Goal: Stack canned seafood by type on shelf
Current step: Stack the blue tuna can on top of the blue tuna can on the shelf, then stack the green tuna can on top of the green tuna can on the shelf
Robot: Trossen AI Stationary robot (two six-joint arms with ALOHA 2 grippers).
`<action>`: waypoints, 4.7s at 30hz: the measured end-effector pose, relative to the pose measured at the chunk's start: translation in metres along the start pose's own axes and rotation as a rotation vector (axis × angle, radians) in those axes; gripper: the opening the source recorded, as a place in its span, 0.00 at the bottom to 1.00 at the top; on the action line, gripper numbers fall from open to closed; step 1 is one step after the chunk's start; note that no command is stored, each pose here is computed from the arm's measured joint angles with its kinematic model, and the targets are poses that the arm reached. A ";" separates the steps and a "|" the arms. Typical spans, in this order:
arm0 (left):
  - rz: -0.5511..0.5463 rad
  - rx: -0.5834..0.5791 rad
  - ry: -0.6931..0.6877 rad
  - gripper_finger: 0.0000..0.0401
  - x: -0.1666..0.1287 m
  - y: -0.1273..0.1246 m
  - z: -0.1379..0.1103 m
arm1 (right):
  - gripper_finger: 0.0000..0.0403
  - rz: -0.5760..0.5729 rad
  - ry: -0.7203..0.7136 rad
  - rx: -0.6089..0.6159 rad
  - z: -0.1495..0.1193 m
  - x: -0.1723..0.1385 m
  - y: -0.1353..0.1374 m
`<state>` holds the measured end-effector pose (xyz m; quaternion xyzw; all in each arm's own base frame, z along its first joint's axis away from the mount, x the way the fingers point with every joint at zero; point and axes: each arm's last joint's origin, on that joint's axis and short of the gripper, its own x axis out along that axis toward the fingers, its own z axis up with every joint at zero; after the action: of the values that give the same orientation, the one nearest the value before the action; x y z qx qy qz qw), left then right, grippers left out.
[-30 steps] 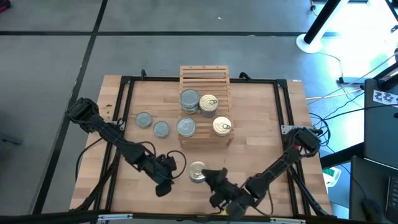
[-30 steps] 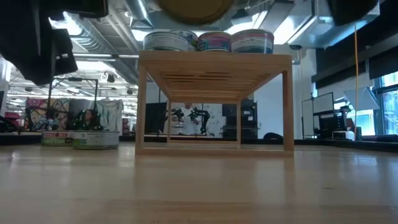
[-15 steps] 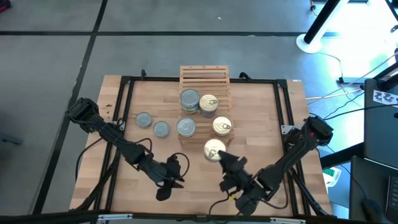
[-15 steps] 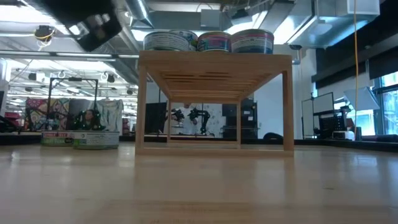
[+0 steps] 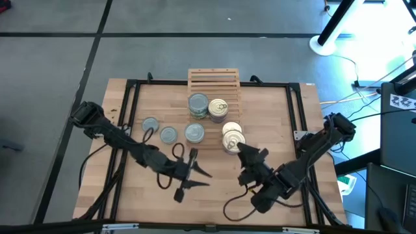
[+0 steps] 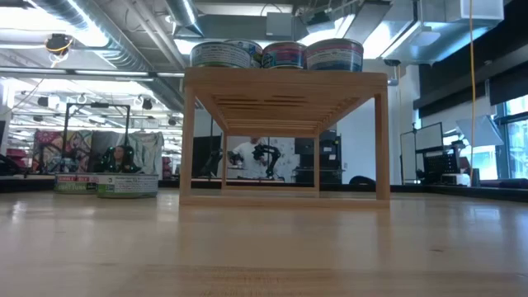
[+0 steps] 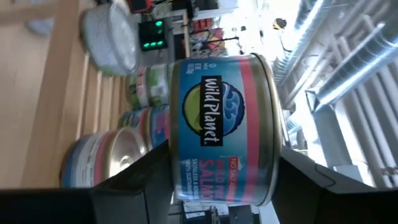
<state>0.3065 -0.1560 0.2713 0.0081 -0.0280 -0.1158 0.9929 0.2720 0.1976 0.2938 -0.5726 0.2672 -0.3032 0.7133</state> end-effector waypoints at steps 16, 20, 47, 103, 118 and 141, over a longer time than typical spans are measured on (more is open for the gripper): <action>0.233 0.291 0.034 0.30 0.038 0.067 0.011 | 0.55 0.149 0.100 -0.033 -0.023 0.038 0.008; 0.345 0.396 0.185 0.30 0.040 0.072 0.007 | 0.52 0.139 0.106 -0.085 -0.027 0.037 0.008; 0.430 0.410 0.267 0.30 0.050 0.099 -0.017 | 0.64 0.277 0.130 -0.091 -0.031 0.050 0.012; 0.468 0.409 0.250 0.30 0.045 0.085 -0.006 | 0.65 0.402 -0.033 0.229 -0.026 0.004 -0.039; 0.381 0.334 0.350 0.30 -0.001 0.060 0.037 | 0.65 0.546 0.186 0.498 -0.079 -0.012 -0.062; 0.536 -0.002 1.013 0.30 -0.135 0.062 0.027 | 0.65 0.856 0.199 0.892 -0.057 -0.036 -0.058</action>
<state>0.1875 -0.0648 0.2927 0.0541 0.4502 0.1583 0.8771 0.1991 0.1772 0.3402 -0.0308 0.3857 -0.1245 0.9136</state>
